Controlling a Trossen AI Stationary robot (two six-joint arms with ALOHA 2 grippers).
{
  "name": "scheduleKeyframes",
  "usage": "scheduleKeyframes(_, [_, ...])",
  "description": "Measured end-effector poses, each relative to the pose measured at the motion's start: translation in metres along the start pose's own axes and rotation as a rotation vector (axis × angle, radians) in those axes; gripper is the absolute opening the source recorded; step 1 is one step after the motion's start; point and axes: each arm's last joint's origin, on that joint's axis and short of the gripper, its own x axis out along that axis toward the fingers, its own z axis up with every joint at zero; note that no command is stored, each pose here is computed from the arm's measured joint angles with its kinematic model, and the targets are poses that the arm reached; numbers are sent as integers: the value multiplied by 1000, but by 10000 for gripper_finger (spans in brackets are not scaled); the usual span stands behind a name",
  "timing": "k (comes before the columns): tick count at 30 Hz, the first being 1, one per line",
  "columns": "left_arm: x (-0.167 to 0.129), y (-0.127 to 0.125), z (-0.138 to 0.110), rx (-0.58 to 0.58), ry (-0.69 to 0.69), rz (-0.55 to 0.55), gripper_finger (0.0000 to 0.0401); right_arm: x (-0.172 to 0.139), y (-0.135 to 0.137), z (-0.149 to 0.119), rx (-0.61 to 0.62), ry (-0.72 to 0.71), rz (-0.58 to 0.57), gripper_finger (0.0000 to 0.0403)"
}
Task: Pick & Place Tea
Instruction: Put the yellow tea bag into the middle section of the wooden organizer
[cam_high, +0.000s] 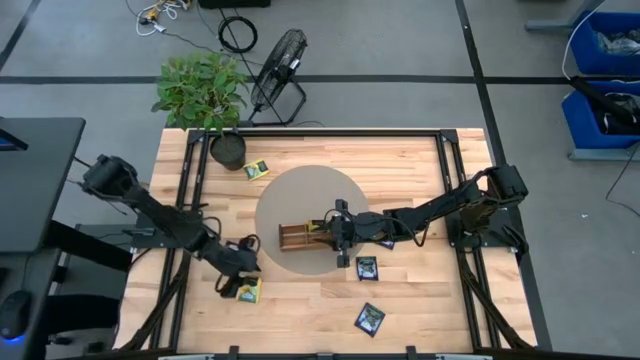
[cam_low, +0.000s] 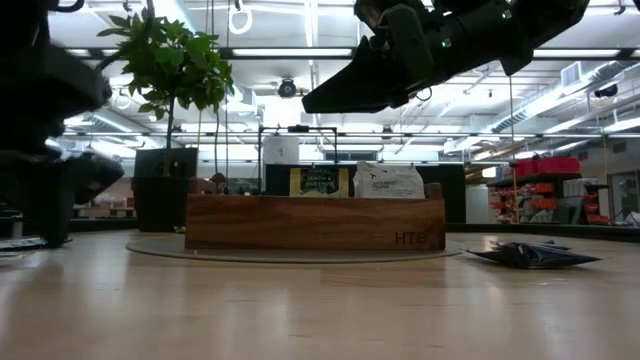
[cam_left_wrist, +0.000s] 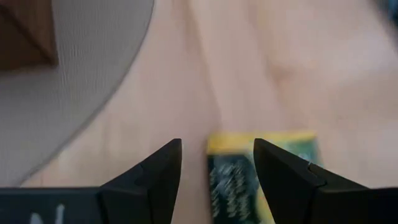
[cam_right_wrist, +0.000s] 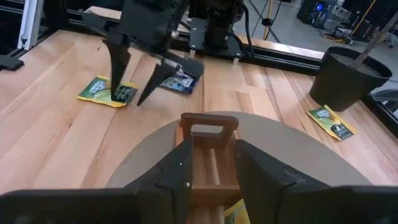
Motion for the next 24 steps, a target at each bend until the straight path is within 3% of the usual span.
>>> scheduleKeyframes(15, [16,1,-2,48,96,53,202,0,0,-1,5,8,1,126])
scheduleKeyframes(24, [17,5,-3,35,106,93,127,0,0,-1,4,12,1,126])
